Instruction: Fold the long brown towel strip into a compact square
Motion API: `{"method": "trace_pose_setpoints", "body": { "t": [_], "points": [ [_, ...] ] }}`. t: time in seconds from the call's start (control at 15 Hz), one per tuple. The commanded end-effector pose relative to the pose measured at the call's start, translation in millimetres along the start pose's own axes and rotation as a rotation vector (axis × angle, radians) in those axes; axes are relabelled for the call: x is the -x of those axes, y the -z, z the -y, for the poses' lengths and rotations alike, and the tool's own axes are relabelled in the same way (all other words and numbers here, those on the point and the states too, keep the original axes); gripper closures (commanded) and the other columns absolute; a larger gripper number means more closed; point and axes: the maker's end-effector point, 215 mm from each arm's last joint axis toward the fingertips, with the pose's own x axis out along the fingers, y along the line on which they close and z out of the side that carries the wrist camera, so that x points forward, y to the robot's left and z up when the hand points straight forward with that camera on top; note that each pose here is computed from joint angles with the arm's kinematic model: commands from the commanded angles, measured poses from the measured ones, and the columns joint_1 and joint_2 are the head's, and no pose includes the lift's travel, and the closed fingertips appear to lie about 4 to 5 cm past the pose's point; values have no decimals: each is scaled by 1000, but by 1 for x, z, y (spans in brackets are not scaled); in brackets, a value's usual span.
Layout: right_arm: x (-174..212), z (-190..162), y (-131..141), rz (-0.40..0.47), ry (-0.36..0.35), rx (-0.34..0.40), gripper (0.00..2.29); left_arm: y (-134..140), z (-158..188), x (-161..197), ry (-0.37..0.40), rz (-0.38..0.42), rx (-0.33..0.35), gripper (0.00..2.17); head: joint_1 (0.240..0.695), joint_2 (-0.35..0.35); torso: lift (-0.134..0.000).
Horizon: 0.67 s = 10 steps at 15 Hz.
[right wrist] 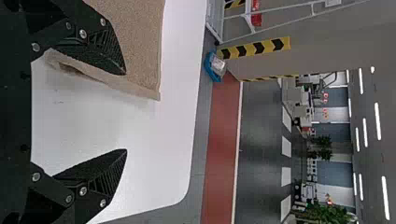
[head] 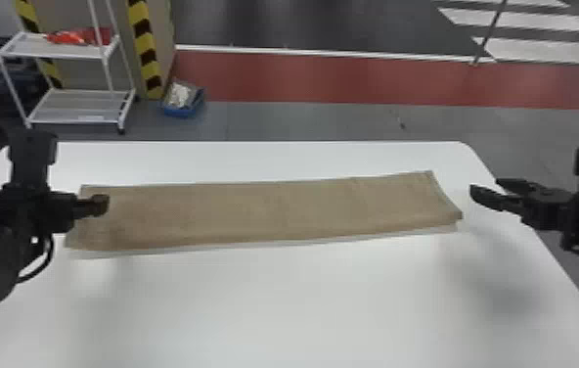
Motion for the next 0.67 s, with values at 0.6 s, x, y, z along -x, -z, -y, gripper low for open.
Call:
{"method": "trace_pose_setpoints", "body": {
  "t": [0.6],
  "points": [
    [6,-11,36,-54,-33,-33,343,44,-7,27,11,-91,17,134,695,-90,-128]
  ]
}}
